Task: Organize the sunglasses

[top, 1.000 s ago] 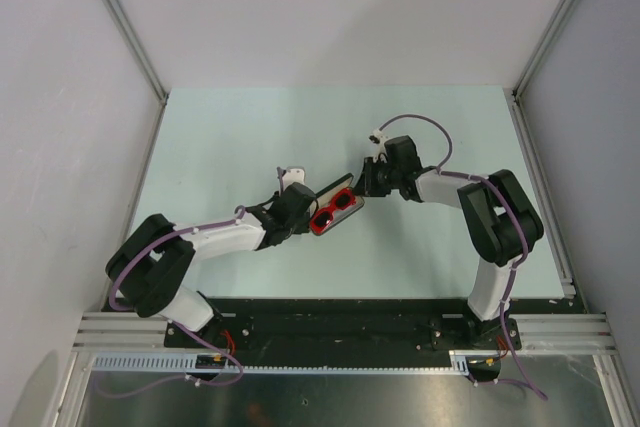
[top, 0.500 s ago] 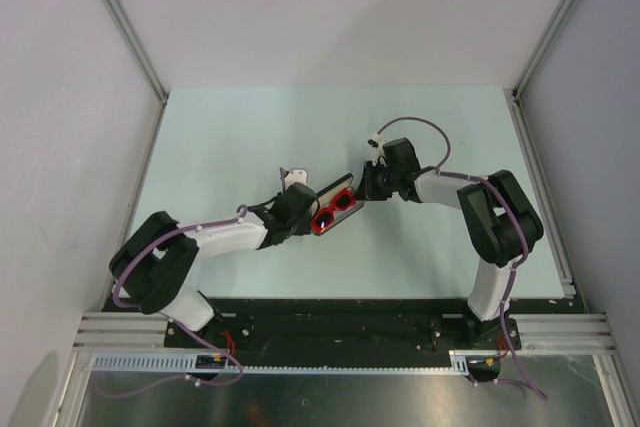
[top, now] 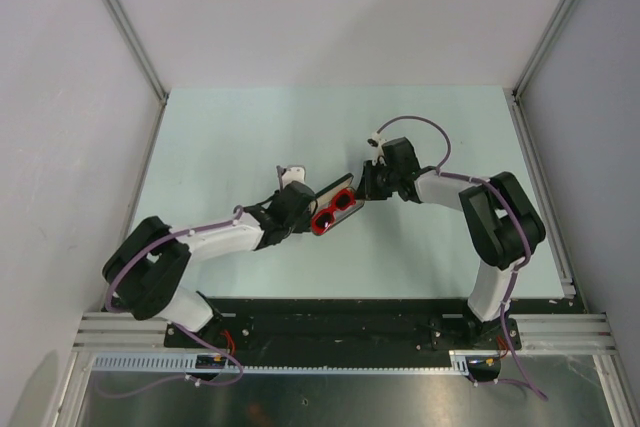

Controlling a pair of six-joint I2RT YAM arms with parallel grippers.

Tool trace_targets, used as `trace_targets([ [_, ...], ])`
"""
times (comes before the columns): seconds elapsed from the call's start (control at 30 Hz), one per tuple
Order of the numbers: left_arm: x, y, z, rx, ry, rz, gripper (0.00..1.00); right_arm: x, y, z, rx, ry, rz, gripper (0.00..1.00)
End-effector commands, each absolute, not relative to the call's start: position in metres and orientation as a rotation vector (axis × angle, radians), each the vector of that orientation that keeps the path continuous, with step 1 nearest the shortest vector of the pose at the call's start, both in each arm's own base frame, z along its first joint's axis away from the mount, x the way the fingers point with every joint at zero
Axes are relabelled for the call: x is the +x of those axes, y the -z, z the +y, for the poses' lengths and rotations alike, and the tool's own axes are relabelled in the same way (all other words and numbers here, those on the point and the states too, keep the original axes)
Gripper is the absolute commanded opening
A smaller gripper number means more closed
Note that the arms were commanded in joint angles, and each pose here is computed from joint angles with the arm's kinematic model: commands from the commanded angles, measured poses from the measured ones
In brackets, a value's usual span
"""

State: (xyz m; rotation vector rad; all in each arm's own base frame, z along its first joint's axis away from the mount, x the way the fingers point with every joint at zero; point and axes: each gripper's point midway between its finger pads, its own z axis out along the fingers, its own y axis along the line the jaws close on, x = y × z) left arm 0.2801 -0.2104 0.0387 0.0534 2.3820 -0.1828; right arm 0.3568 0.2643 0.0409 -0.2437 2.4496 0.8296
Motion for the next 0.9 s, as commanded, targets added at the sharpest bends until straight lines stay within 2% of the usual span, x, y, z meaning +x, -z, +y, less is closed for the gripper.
trace_targets([
  [0.0,0.283,-0.057,-0.211,0.006,0.229,2.324,0.47,0.371,-0.079,0.272,-0.261,-0.84,2.335,0.17],
  [0.3,0.268,-0.05,-0.213,0.081,0.268,2.369,0.37,0.374,-0.081,0.272,-0.251,-0.84,2.326,0.18],
  [0.57,0.262,-0.048,-0.231,0.209,0.33,2.382,0.39,0.378,-0.081,0.272,-0.25,-0.844,2.311,0.18],
  [0.87,0.269,-0.04,-0.238,0.211,0.314,2.399,0.4,0.389,-0.083,0.266,-0.218,-0.834,2.287,0.18],
])
